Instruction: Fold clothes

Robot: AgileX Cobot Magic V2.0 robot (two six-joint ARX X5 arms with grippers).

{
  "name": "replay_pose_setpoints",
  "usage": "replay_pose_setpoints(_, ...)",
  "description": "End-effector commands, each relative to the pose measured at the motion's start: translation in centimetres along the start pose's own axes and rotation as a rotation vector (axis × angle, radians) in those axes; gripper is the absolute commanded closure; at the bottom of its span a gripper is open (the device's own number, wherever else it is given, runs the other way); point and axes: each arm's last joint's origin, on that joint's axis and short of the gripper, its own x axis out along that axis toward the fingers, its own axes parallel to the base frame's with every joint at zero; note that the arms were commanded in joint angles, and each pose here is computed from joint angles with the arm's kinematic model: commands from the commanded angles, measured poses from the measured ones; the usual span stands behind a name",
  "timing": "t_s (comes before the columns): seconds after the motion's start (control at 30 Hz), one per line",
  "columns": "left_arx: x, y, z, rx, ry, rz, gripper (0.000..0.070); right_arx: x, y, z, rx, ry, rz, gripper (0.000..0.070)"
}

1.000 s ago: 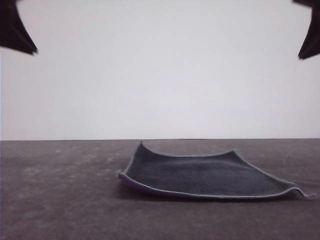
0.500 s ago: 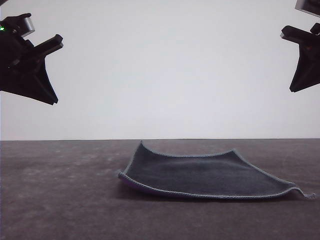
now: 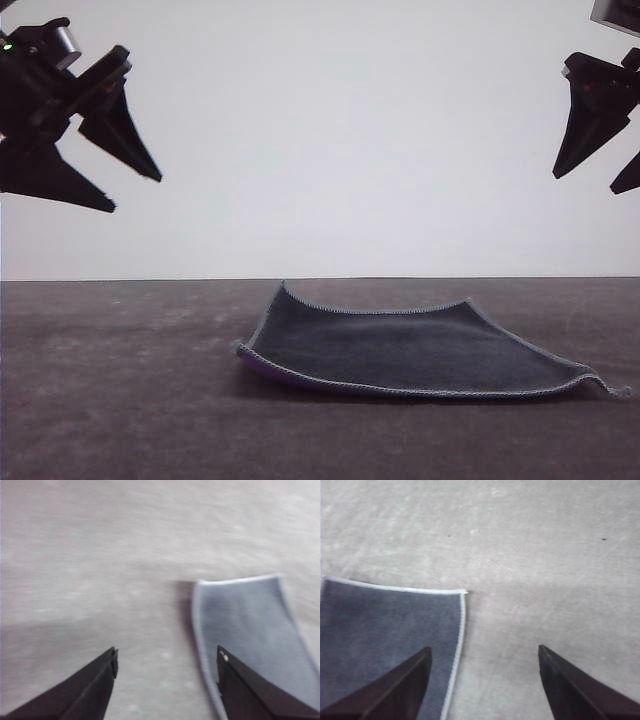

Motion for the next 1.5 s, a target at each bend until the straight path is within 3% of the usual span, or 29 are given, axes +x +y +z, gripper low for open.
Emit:
replay_pose_setpoints(0.0,0.9,0.0,0.3,-0.012,-0.002,-0.022,0.031,0.9,-0.1,0.2,-0.005,0.017,0.037,0.0266)
replay_pose_setpoints(0.37,7.8,0.3,1.0,-0.034,0.105,-0.108,0.031,7.8,-2.0,0.6,0.067,0.177,0.194,0.0266)
replay_pose_setpoints(0.77,15.8,0.4,2.4,-0.026,0.202,-0.154,0.031,14.5,-4.1,1.8,0.113,0.252,0.232,0.0266)
replay_pose_setpoints(1.1,18.3,0.4,1.7,-0.03,0.252,-0.163,0.031,17.9,-5.1,0.7,0.167,0.309,0.309,0.0266)
replay_pose_setpoints(1.47,18.9,-0.9,1.0,-0.009,0.273,-0.184,0.031,18.7,-4.7,0.4,0.188,0.314,0.385,0.0267)
